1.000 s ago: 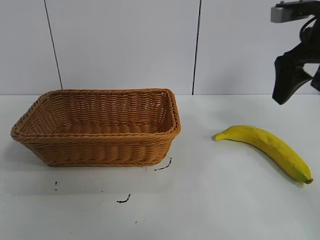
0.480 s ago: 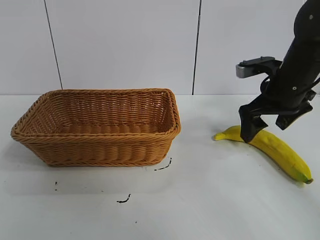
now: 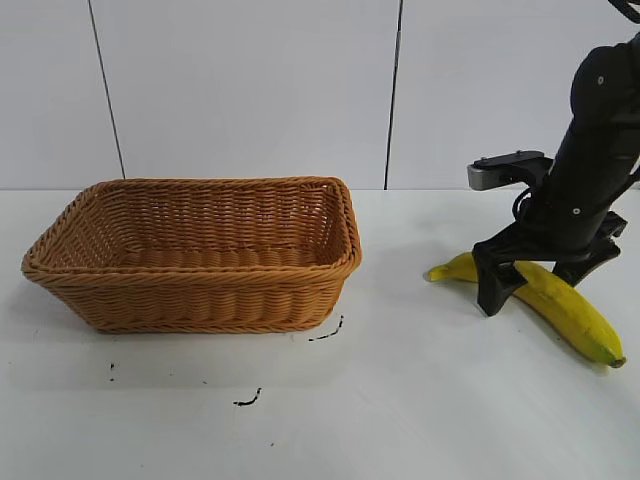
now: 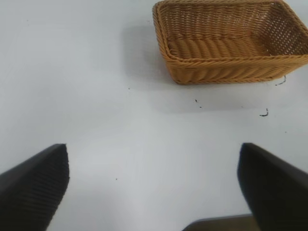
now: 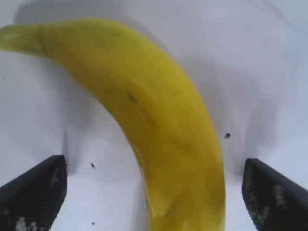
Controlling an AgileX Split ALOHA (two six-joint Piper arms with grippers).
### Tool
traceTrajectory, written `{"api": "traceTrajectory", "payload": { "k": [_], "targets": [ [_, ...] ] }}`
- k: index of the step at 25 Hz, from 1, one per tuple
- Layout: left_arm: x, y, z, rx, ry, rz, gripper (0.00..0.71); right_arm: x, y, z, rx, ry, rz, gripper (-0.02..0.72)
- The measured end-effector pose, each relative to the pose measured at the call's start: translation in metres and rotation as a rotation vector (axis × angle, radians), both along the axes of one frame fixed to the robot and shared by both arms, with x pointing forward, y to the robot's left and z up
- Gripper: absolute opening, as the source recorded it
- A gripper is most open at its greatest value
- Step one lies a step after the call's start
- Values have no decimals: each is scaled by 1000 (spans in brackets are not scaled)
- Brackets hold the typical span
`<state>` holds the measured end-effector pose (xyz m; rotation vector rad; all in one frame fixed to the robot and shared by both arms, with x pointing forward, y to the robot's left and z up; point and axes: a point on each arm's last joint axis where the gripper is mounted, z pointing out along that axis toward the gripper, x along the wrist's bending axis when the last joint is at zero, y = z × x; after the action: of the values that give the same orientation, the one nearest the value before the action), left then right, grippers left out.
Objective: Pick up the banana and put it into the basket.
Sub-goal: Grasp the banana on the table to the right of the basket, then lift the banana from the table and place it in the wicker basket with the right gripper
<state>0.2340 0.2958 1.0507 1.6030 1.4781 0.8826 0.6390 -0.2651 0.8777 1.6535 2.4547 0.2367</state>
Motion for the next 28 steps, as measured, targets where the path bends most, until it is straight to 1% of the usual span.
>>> {"api": "traceTrajectory", "payload": {
  "k": [4, 6, 8, 14, 17, 19, 21, 25, 28],
  "targets": [
    [0, 0, 0, 0, 0, 0, 690, -2, -2, 2, -23, 11, 19, 300],
    [0, 0, 0, 0, 0, 0, 690, -2, -2, 10, -26, -1, 23, 300],
    [0, 0, 0, 0, 0, 0, 690, -3, -2, 24, -26, -18, 24, 300],
    [0, 0, 0, 0, 0, 0, 690, -13, -3, 87, -10, -106, -13, 300],
    [0, 0, 0, 0, 0, 0, 690, -16, -3, 113, -10, -101, -15, 300],
    [0, 0, 0, 0, 0, 0, 690, -15, -2, 127, -1, -60, -20, 300],
    [0, 0, 0, 0, 0, 0, 690, -11, 0, 144, 18, -61, -26, 300],
    [0, 0, 0, 0, 0, 0, 690, 0, 3, 173, 54, -134, -33, 300],
    [0, 0, 0, 0, 0, 0, 690, 5, 11, 184, 71, -156, -19, 300]
  ]
}}
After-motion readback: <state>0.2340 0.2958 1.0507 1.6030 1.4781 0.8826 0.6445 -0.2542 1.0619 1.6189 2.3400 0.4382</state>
